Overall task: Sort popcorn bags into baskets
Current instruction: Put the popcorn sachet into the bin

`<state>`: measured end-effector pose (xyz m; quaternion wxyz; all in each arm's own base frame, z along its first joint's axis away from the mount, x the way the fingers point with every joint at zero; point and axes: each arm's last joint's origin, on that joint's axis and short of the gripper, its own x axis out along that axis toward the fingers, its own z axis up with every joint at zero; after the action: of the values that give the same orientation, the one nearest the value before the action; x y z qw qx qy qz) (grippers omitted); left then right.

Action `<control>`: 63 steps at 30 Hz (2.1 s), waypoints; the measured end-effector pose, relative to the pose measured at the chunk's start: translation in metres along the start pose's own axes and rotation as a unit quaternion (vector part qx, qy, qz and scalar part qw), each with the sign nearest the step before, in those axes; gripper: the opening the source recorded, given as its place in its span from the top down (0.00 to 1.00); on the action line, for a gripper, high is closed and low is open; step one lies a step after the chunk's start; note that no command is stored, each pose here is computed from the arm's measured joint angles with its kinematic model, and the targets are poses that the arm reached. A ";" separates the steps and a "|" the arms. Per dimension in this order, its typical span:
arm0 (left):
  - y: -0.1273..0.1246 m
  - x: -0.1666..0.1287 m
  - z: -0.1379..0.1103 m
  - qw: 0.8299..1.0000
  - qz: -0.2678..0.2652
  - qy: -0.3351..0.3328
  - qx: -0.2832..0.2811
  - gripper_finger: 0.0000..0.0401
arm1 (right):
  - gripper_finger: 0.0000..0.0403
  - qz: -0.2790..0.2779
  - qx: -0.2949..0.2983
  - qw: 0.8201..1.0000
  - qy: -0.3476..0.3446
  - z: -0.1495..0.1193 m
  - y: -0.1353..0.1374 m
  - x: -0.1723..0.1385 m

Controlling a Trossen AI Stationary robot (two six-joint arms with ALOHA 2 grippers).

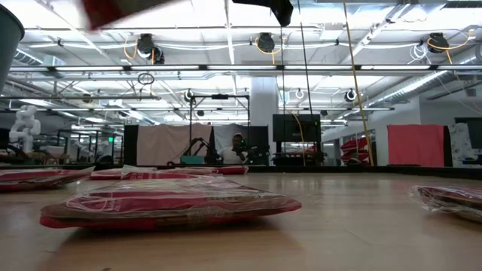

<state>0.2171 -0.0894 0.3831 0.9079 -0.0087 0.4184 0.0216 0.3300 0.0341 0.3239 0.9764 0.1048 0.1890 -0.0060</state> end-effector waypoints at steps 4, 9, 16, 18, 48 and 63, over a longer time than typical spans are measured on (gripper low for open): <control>-0.024 -0.021 -0.021 0.998 -0.056 0.030 -0.017 0.95 | 0.67 0.003 0.045 0.999 0.004 -0.001 0.003 0.000; -0.058 -0.037 -0.044 0.992 -0.108 0.057 -0.029 0.95 | 0.67 -0.005 0.117 0.993 0.023 -0.005 0.002 0.000; -0.096 -0.041 -0.075 0.984 -0.116 0.129 -0.035 0.95 | 0.68 -0.026 0.170 0.983 0.070 -0.015 0.000 -0.001; -0.106 -0.036 -0.082 0.981 -0.106 0.159 -0.026 0.94 | 0.68 -0.031 0.176 0.980 0.084 -0.018 0.001 -0.002; -0.175 0.064 -0.127 0.962 0.077 0.258 0.041 0.92 | 0.68 -0.024 0.203 0.973 0.109 -0.023 0.005 -0.003; -0.194 0.061 -0.142 0.967 0.058 0.249 -0.004 0.59 | 0.68 -0.023 0.191 0.975 0.108 -0.023 0.005 -0.003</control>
<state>0.1580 -0.2860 0.2440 0.7722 0.0064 0.6312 0.0728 0.3192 0.0434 0.3054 0.9120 0.2846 0.2907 -0.0529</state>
